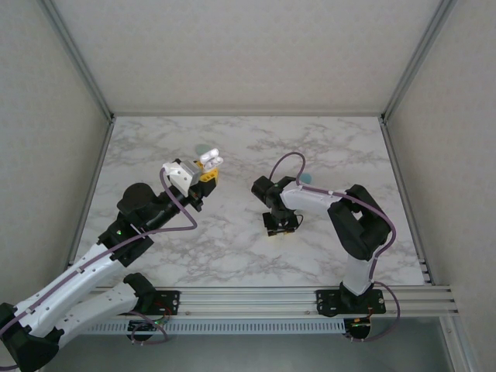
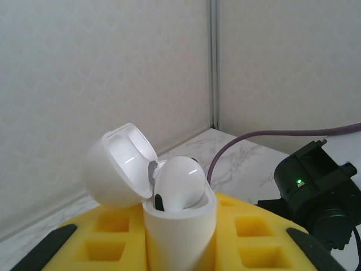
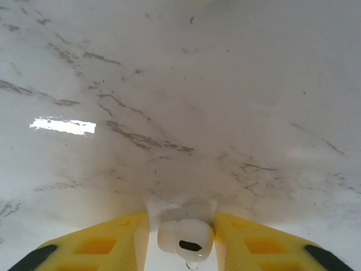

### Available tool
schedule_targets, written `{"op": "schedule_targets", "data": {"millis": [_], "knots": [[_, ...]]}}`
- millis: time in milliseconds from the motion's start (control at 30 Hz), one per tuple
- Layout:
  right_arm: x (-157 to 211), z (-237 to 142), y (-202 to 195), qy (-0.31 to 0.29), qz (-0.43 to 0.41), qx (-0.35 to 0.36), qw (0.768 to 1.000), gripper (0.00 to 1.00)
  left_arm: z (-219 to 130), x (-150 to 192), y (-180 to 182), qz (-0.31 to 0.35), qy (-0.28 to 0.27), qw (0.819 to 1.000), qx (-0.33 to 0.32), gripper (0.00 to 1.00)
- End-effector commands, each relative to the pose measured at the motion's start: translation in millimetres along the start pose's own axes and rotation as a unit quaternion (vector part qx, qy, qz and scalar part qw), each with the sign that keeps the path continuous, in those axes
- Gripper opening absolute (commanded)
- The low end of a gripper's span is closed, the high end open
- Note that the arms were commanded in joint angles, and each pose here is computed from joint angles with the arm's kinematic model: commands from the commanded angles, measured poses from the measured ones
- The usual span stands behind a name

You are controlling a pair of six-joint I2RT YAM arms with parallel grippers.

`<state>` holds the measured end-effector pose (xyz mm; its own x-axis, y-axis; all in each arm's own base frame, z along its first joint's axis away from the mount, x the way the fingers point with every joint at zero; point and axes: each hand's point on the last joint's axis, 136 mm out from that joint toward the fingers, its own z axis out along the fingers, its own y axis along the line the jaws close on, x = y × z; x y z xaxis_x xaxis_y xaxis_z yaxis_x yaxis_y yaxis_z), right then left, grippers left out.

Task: Insert the wireless bluetooth earbuds into the charging case

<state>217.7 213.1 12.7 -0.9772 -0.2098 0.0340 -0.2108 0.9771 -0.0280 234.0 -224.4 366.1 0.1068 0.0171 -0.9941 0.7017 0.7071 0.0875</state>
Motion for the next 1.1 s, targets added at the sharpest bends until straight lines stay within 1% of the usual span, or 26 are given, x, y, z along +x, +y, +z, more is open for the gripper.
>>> {"op": "schedule_targets", "data": {"millis": [0, 167, 300, 467, 567, 667, 767, 833, 967, 1067], "knots": [[7, 14, -12, 0.011, 0.008, 0.029, 0.999, 0.35, -3, -22, -3, -0.005, -0.034, 0.999, 0.008, 0.07], [9, 14, -12, 0.012, 0.002, 0.024, 1.000, 0.30, -2, -23, -3, -0.006, -0.034, 0.999, 0.009, 0.07], [5, 3, -10, -0.004, 0.003, 0.016, 1.000, 0.28, -1, -22, -4, -0.007, -0.032, 0.999, 0.011, 0.07], [-7, -28, -8, -0.056, 0.003, -0.001, 0.998, 0.27, 0, -21, -3, -0.008, -0.030, 0.999, 0.010, 0.07], [-15, -56, -7, -0.101, 0.003, -0.018, 0.995, 0.26, 2, -18, -3, -0.011, -0.028, 0.999, 0.009, 0.08], [-24, -93, -6, -0.156, 0.002, -0.038, 0.987, 0.26, 6, -15, -4, -0.017, -0.027, 0.999, 0.012, 0.08], [-35, -143, -3, -0.229, -0.003, -0.067, 0.971, 0.26, 11, -12, -5, -0.023, -0.025, 0.999, 0.014, 0.08], [-42, -180, 0, -0.283, -0.007, -0.094, 0.955, 0.26, 15, -10, -6, -0.030, -0.027, 0.999, 0.018, 0.08], [-51, -256, 5, -0.384, -0.021, -0.124, 0.915, 0.26, 24, -10, -13, -0.047, -0.035, 0.998, 0.039, 0.08], [-52, -303, 11, -0.436, -0.035, -0.142, 0.888, 0.26, 30, -7, -19, -0.054, -0.031, 0.997, 0.055, 0.07]]}}
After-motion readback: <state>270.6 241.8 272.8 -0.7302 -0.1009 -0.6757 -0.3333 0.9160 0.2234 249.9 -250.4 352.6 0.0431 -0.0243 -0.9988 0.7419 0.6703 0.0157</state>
